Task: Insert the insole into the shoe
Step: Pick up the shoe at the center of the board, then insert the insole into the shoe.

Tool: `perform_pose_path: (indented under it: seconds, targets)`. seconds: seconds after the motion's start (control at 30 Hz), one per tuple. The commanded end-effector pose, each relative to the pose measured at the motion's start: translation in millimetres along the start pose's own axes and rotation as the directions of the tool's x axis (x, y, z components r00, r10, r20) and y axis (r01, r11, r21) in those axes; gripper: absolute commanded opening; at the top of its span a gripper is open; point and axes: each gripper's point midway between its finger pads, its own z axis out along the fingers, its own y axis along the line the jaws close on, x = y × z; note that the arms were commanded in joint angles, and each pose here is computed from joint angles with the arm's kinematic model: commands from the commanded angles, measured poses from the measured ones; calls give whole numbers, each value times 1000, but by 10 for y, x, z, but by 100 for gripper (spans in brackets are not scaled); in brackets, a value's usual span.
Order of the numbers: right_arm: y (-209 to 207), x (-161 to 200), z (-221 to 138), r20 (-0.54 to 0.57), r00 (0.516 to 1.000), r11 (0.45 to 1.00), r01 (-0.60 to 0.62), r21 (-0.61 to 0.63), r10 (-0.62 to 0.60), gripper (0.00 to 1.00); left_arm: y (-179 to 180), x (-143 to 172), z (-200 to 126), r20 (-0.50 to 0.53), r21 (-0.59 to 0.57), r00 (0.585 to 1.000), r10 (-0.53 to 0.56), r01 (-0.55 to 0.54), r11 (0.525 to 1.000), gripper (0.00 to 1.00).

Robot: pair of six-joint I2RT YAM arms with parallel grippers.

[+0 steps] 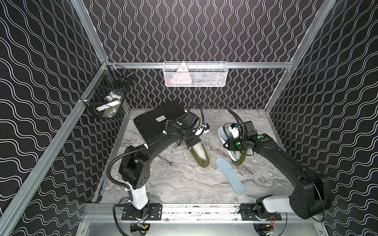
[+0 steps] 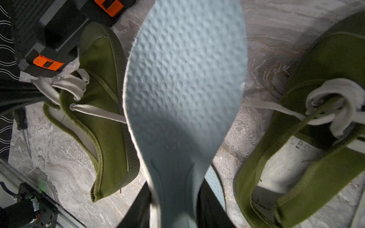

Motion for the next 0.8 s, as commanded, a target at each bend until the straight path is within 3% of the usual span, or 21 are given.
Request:
perform_pose_path:
  seconds: [0.0, 0.1, 0.4, 0.67, 0.77]
  targets:
    - [21, 73, -23, -43, 999, 1000, 8, 1, -8, 36, -91, -54, -21, 64, 80, 996, -65, 60, 995, 0]
    - [13, 128, -46, -78, 997, 999, 28, 22, -27, 36, -52, -34, -13, 88, 74, 990, -106, 100, 992, 0]
    - [-39, 251, -59, -114, 993, 998, 38, 54, -32, 36, 27, -6, -128, 87, 33, 995, -55, 53, 998, 0]
    - [-90, 207, -29, -109, 993, 996, 44, 83, -35, 36, -237, -296, -472, 155, 294, 961, -229, 177, 939, 0]
    - [-130, 165, -23, -101, 994, 993, 43, 107, -32, 36, -467, -438, -598, 205, 362, 949, -240, 155, 919, 0]
